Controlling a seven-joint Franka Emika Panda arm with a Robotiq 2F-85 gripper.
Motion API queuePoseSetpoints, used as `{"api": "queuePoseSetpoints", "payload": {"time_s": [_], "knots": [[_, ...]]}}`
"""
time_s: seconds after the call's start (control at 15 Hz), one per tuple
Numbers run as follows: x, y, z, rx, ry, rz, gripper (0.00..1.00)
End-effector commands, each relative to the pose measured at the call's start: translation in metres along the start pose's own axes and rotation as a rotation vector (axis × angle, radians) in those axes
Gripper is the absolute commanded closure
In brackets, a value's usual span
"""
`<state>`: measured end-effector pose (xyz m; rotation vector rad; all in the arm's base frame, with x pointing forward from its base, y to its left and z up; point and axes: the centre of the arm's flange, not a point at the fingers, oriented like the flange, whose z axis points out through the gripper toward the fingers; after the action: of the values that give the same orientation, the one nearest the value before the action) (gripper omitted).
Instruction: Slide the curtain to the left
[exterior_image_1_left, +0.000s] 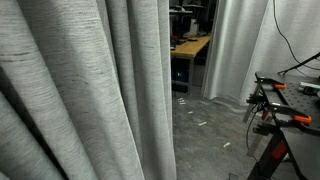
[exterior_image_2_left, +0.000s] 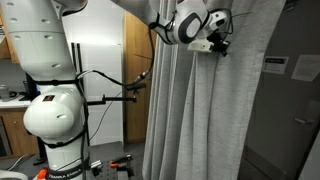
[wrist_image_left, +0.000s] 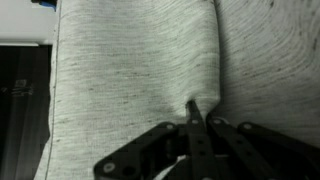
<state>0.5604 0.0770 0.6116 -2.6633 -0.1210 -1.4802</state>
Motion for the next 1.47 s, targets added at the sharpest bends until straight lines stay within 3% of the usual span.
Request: {"api": "queuePoseSetpoints", "payload": {"time_s": [0.0, 0.4, 0.73, 0.93, 1.4], "knots": [[-0.054, -0.073, -0.003, 0.094, -0.056, -0.076, 1.0], [-0.07, -0.152, -0.026, 0.234, -0.049, -0.143, 1.0], [-0.079, -0.201, -0.026, 0.276, -0.094, -0.157, 1.0], [-0.079, -0.221, -0.029, 0.257, -0.087, -0.205, 1.0], [-0.086, -0.258, -0.049, 0.202, 0.068, -0.456, 1.0]]}}
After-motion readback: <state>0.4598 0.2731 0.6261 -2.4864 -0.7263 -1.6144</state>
